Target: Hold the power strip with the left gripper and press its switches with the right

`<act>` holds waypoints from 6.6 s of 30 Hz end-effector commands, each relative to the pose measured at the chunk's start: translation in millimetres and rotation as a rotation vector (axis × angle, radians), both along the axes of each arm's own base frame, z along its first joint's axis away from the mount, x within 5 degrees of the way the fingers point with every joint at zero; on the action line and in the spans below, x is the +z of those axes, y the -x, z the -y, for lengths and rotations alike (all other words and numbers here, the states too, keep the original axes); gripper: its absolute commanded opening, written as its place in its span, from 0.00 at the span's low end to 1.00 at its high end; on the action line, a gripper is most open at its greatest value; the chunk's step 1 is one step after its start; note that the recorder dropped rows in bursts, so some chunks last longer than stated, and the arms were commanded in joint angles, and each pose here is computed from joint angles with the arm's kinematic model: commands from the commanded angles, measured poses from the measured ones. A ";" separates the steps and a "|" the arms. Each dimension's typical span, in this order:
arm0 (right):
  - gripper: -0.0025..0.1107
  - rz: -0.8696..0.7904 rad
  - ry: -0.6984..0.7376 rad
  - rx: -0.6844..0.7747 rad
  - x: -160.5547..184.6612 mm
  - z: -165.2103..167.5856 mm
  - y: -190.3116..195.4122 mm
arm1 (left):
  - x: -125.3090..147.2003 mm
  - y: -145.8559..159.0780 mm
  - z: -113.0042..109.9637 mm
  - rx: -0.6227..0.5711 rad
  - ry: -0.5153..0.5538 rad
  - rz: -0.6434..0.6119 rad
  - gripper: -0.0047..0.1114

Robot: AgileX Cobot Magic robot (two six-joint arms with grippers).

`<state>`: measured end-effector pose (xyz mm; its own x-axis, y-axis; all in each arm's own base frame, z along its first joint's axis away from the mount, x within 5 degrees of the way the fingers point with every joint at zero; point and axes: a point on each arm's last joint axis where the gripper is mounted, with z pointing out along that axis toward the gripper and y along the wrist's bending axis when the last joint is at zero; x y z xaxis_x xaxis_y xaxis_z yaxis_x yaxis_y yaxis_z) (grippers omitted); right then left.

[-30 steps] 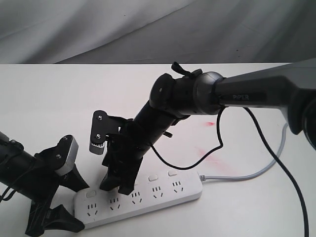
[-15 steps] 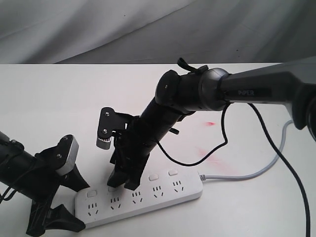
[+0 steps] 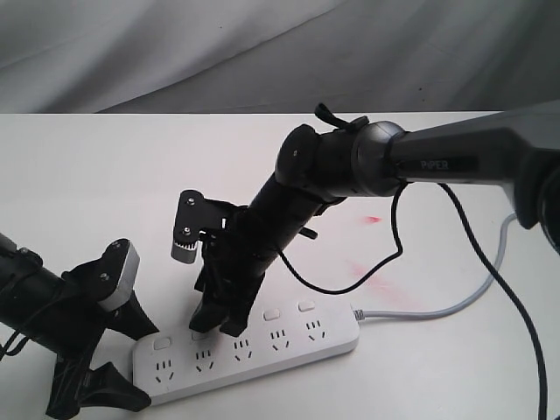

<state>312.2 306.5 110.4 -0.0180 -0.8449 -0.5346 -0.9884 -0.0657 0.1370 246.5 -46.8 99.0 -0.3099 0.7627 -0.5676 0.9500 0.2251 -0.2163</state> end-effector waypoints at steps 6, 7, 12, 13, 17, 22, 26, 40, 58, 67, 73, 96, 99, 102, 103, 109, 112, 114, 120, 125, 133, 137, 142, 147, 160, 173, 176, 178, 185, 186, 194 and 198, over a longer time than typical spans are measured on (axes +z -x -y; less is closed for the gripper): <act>0.49 0.086 0.012 0.047 12.3 4.3 -0.6 | -5.8 0.4 -2.6 -0.012 -0.046 0.002 0.52; 0.49 0.090 0.005 0.048 16.8 4.3 -0.2 | -5.8 0.4 -2.6 -0.012 -0.046 0.002 0.52; 0.49 0.110 -0.025 0.032 35.0 7.6 -2.2 | -5.8 0.4 -2.6 -0.012 -0.046 0.002 0.52; 0.49 0.110 -0.027 0.024 37.2 10.8 -4.6 | -5.8 0.4 -2.6 -0.012 -0.046 0.002 0.52; 0.49 0.073 -0.024 -0.004 38.2 22.8 -11.8 | -5.8 0.4 -2.6 -0.012 -0.046 0.002 0.52; 0.49 -0.002 -0.030 -0.051 39.3 36.9 -18.5 | -5.8 0.4 -2.6 -0.012 -0.046 0.002 0.52; 0.49 -0.008 -0.038 -0.058 39.8 39.2 -20.4 | -5.8 0.4 -2.6 -0.012 -0.046 0.002 0.52; 0.49 -0.062 -0.067 -0.027 14.6 42.1 -7.5 | -5.8 0.4 -2.6 -0.012 -0.046 0.002 0.52; 0.49 -0.060 -0.047 -0.023 -7.8 42.6 -8.9 | -5.8 0.4 -2.6 -0.012 -0.046 0.002 0.52; 0.49 -0.014 -0.012 -0.010 -10.5 45.4 -11.7 | -5.8 0.4 -2.6 -0.012 -0.046 0.002 0.52; 0.49 0.032 0.006 -0.019 -11.9 46.7 -15.7 | -5.8 0.4 -2.6 -0.012 -0.046 0.002 0.52; 0.48 -0.013 0.091 -0.039 -19.4 52.8 -13.5 | -5.8 0.4 -2.6 -0.012 -0.046 0.002 0.52; 0.48 -0.038 0.105 -0.034 -29.8 52.7 -11.8 | -5.8 0.4 -2.6 -0.012 -0.046 0.002 0.52; 0.48 -0.070 0.094 -0.045 -35.7 50.8 -10.0 | -5.8 0.4 -2.6 -0.012 -0.046 0.002 0.52; 0.48 -0.071 0.083 -0.038 -35.1 49.1 -9.1 | -5.8 0.4 -2.6 -0.012 -0.046 0.002 0.52; 0.48 -0.070 0.063 -0.028 -33.5 45.4 -7.3 | -5.8 0.4 -2.6 -0.012 -0.046 0.002 0.52; 0.48 -0.073 0.025 -0.051 -22.8 43.8 -8.4 | -5.8 0.4 -2.6 -0.012 -0.046 0.002 0.52; 0.48 -0.054 0.002 -0.054 -11.3 42.7 -9.0 | -5.8 0.4 -2.6 -0.012 -0.046 0.002 0.52; 0.48 0.039 -0.065 -0.045 36.7 42.7 -8.4 | -5.8 0.4 -2.6 -0.012 -0.046 0.002 0.52; 0.48 0.053 -0.074 -0.043 52.6 53.5 -11.5 | -5.8 0.3 -2.7 -0.011 -0.048 0.003 0.52; 0.45 -0.018 -0.114 -0.079 45.7 73.4 -15.4 | -5.8 0.3 -2.7 -0.011 -0.048 0.003 0.52; 0.45 -0.008 -0.104 -0.086 38.3 74.6 -15.4 | -5.8 0.3 -2.7 -0.011 -0.048 0.003 0.52; 0.48 -0.045 -0.077 -0.069 20.5 74.8 -15.1 | -5.8 0.3 -2.7 -0.011 -0.048 0.003 0.52; 0.51 -0.058 -0.058 -0.051 8.5 75.4 -15.0 | -5.8 0.3 -2.7 -0.011 -0.048 0.003 0.52; 0.51 -0.033 -0.051 -0.063 7.7 75.8 -17.5 | -5.8 0.3 -2.7 -0.011 -0.048 0.003 0.52; 0.51 -0.049 -0.066 -0.073 9.5 74.6 -16.8 | -5.8 0.3 -2.7 -0.011 -0.048 0.003 0.52; 0.51 -0.019 -0.039 -0.070 7.6 76.7 -18.7 | -5.8 0.3 -2.7 -0.011 -0.048 0.003 0.52; 0.51 -0.018 -0.039 -0.071 7.6 76.7 -18.9 | -5.8 0.3 -2.7 -0.011 -0.048 0.003 0.52; 0.51 -0.008 -0.030 -0.063 7.0 77.4 -19.1 | -5.8 0.3 -2.7 -0.011 -0.048 0.003 0.52; 0.51 -0.003 -0.018 -0.053 6.3 78.5 -19.0 | -5.8 0.3 -2.7 -0.011 -0.048 0.003 0.52; 0.51 0.007 0.017 -0.044 4.5 81.2 -19.3 | -5.8 0.3 -2.7 -0.011 -0.048 0.003 0.52; 0.51 0.003 0.025 -0.050 -2.1 81.3 -20.2 | -5.8 0.3 -2.7 -0.011 -0.048 0.003 0.52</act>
<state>330.2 230.4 118.0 -0.0882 -0.8299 -0.5508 -0.9864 -0.0042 0.1643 246.3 -46.7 98.9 -0.3076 0.7646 -0.5664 0.9507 0.2225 -0.2160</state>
